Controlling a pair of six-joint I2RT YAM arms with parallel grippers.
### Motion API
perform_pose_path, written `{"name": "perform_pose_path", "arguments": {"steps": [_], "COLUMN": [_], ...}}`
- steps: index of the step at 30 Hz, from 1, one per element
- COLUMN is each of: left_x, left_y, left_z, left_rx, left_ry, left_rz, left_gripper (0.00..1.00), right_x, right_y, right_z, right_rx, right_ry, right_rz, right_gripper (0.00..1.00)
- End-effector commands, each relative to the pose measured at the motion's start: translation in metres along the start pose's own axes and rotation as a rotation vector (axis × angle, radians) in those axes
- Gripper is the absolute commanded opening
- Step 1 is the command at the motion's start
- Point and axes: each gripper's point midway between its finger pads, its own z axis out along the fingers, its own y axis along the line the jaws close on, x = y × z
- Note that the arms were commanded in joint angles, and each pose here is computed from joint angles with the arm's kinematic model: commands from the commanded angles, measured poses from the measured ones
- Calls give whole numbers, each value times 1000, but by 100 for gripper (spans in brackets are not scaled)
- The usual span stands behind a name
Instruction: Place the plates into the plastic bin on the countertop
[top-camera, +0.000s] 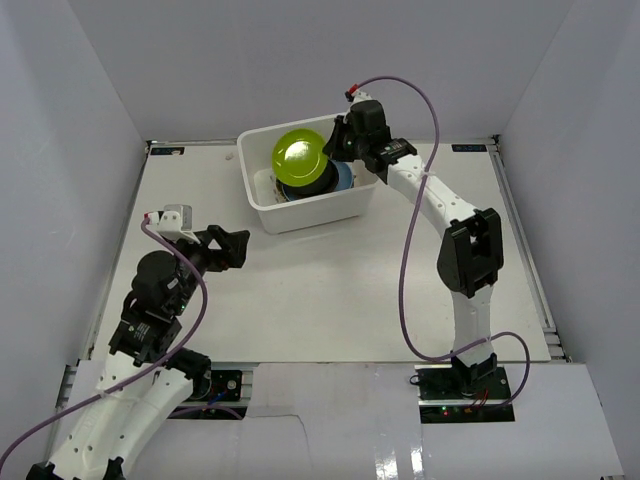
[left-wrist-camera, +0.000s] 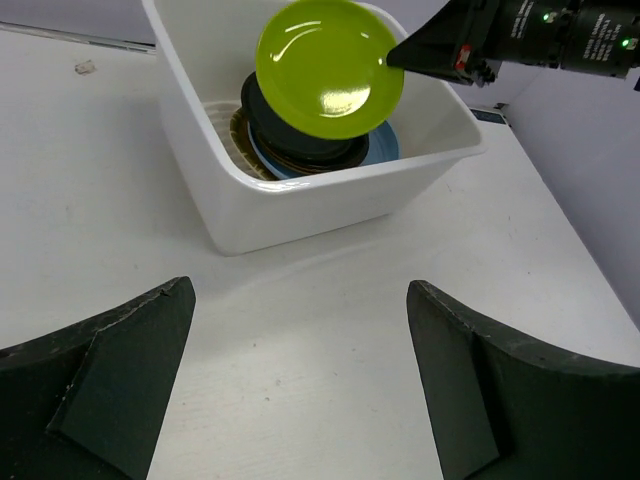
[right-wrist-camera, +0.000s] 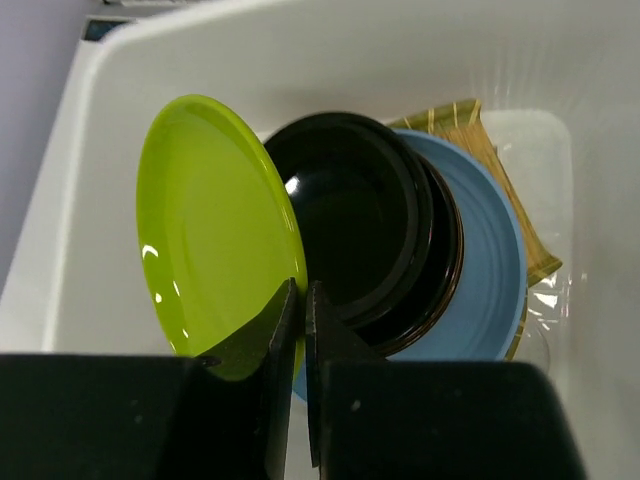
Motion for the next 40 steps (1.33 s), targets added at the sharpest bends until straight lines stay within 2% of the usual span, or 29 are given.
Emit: {"name": "perform_pose_path", "arguments": {"steps": [1,3,6,7,8,10,11,12,16,18,19,20,21,22,23,24,25,26,27,28,29,30,31,33,34,38,40], "left_x": [-3,-3,-2,-2,-1,2,3,4,12,16,17,18,20,21,18,19,18,16,15,15,14,15,15,22,25,35,21], "left_y": [5,7,9,9,9,11,11,12,17,19,20,20,19,18,16,12,9,7,3,1,0,-2,-3,-3,-2,5,2], "left_z": [3,4,5,6,7,9,10,11,18,20,22,22,22,23,24,23,23,22,21,20,18,16,15,12,11,7,8], "left_rx": [-36,-49,-55,-57,-60,-67,-69,-74,-108,-118,-126,-128,-128,-126,-124,-108,-97,-91,-75,-69,-63,-48,-45,-37,-39,-74,-79], "left_ry": [-21,-22,-18,-17,-13,-3,1,6,44,61,73,81,94,101,104,117,122,127,131,133,135,137,138,166,179,199,171], "left_rz": [14,16,16,15,16,18,18,19,16,18,16,12,9,-1,-7,-10,-17,-24,-30,-43,-46,-50,-50,-50,-48,-73,-85], "left_gripper": [98,98,98,98,98,98,98,98,98,98,98,98,98,98,98,98,98,98,98,98,98,98,98,98,98,98,98], "right_x": [-18,-6,5,4,4,-9,-13,-19,-50,-46,-62,-62,-44,-58,-53,-21,-25,-13,-17,29,45,47,82,94,115,120,108], "right_y": [11,3,-5,-4,-3,2,4,4,19,13,22,18,5,12,7,-10,-7,-17,-13,-35,-39,-37,-51,-54,-64,-60,-51], "right_z": [-2,9,16,15,14,3,0,-6,-50,-64,-94,-106,-110,-146,-159,-162,-199,-210,-248,-243,-251,-277,-272,-290,-286,-294,-300], "right_rx": [-7,22,45,44,42,39,35,38,19,39,23,35,69,58,70,98,85,110,87,109,97,68,74,47,60,21,-4], "right_ry": [-41,-17,5,3,3,-31,-42,-59,-137,-148,-205,-222,-207,-273,-280,-230,-290,-296,-382,-314,-317,-384,-339,-382,-351,-370,-395], "right_rz": [-15,-10,-2,-2,-3,-17,-24,-32,-81,-100,-115,-141,-156,-170,-205,-224,-234,-229,-217,-209,-201,-170,-159,-142,-138,-124,-140], "right_gripper": [9,12,23,29,45,61,83,93,90,90,90,90,90,90,90,90,90,90,90,90,90,90,90,90,90,90,90]}}
